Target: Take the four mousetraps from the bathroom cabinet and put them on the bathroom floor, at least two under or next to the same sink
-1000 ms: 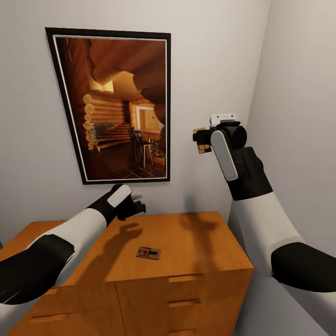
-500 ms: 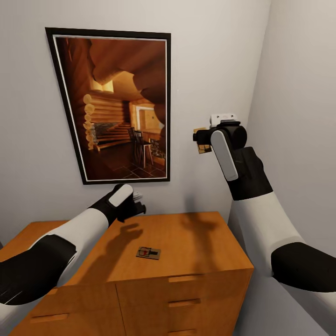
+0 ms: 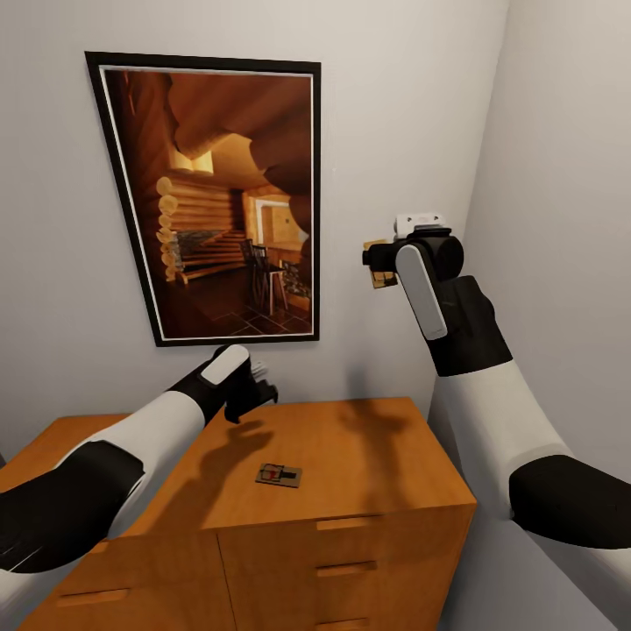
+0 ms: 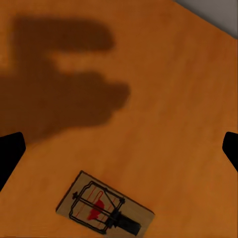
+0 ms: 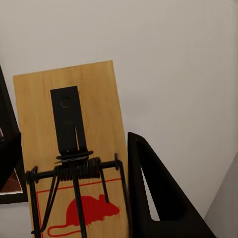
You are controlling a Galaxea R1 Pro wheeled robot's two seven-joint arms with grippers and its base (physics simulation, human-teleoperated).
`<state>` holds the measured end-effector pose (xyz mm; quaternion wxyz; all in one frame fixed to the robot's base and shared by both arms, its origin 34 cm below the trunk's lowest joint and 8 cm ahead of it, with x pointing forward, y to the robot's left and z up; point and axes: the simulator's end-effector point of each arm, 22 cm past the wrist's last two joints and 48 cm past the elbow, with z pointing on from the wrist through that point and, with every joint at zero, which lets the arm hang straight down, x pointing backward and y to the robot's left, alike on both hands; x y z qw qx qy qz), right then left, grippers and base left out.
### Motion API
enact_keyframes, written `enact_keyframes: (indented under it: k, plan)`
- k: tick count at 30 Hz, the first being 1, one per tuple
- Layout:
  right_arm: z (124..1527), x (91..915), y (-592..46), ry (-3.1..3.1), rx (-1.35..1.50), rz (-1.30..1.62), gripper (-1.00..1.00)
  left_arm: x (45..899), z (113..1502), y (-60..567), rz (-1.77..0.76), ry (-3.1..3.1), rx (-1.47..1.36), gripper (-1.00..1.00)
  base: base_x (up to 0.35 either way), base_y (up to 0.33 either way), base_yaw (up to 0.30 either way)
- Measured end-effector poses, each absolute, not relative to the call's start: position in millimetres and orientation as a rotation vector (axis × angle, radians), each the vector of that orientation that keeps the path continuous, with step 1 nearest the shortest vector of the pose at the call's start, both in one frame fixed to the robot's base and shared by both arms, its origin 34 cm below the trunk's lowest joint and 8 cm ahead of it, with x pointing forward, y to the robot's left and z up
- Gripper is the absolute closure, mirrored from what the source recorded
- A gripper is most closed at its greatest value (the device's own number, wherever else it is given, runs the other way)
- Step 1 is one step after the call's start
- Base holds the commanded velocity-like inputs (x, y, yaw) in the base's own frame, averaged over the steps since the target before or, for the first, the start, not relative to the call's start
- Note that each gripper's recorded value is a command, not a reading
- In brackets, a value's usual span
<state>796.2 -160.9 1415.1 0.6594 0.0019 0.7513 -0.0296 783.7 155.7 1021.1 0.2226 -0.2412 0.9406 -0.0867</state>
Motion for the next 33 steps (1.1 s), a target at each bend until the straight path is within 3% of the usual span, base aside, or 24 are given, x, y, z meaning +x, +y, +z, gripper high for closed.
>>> enact_keyframes:
  k: [8, 24, 33]
  plan:
    - [1415, 796, -160, 1.701, 0.004, -0.065, 1.0, 771, 1017, 172, -0.091, 2.593, -0.82, -1.0, 0.0, 0.0, 0.0]
    - [1415, 796, -159, 1.7, 0.0, -0.067, 1.0, 760, 1009, 156, -0.243, 2.493, -1.286, -1.0, 0.0, 0.0, 0.0]
    - [1412, 797, -158, 1.708, -0.002, -0.069, 1.0, 735, 1004, 171, -0.083, 2.497, -1.44, -1.0, 0.0, 0.0, 0.0]
